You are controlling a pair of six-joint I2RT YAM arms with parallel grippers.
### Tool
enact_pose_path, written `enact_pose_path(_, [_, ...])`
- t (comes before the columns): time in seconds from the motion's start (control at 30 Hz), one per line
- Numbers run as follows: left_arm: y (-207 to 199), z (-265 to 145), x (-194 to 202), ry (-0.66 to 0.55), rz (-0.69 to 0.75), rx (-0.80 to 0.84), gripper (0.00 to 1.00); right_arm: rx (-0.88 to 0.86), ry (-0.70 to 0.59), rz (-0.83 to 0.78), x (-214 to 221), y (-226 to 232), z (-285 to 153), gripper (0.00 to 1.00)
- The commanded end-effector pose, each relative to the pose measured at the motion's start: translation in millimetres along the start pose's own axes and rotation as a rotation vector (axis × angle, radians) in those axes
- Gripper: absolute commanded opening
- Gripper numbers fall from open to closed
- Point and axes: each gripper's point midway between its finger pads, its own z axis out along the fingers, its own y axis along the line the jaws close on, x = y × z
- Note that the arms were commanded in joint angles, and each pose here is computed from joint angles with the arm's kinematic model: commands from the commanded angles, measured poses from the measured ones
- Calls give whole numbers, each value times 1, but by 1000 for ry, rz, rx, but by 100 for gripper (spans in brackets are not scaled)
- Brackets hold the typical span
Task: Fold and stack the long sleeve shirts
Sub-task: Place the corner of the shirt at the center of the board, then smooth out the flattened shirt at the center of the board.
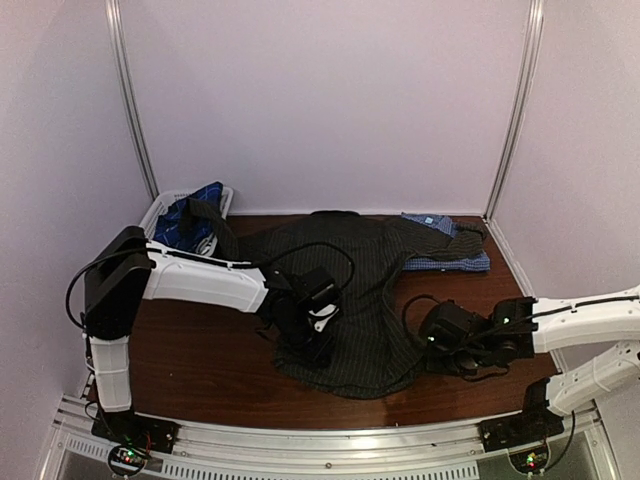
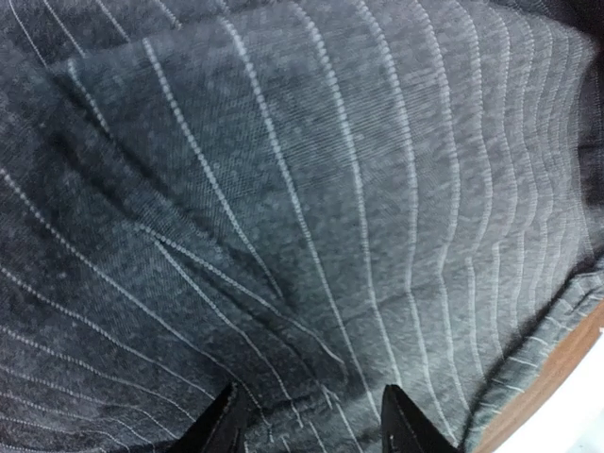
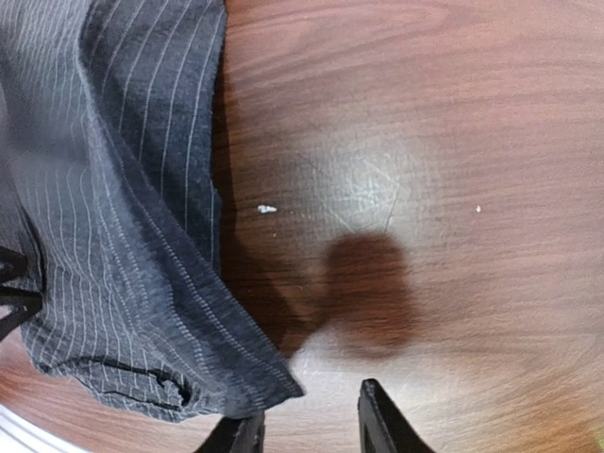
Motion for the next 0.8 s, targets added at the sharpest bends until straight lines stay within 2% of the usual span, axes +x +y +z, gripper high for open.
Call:
enact_pose_path(0.0, [4,1,-7,-20,6,-51,50,-14,-48,18,-16,5,-15,42])
enact_pose_path(0.1, [1,3,-11,-30,6,-38,41,-32,-68,1,-25,14,-25,53])
enact_pose_path(0.27, [-1,-4,-16,-51,7,-36,11,-71,-91,-47,-39,37,-38,57])
enact_pose_path(0.37, [-4,-14,-19,-70,2,-32,0,-99,-101,-84,-46,53,-42,62])
enact_pose_path(0.63, [-8,-51,-22,-128,-32,-15,0,-108,-89,-189,-51,81,-37,68])
enact_pose_path(0.77, [-6,-66,-17,-145,-56,-6,0,-60,-80,-210,-47,74,-26,68])
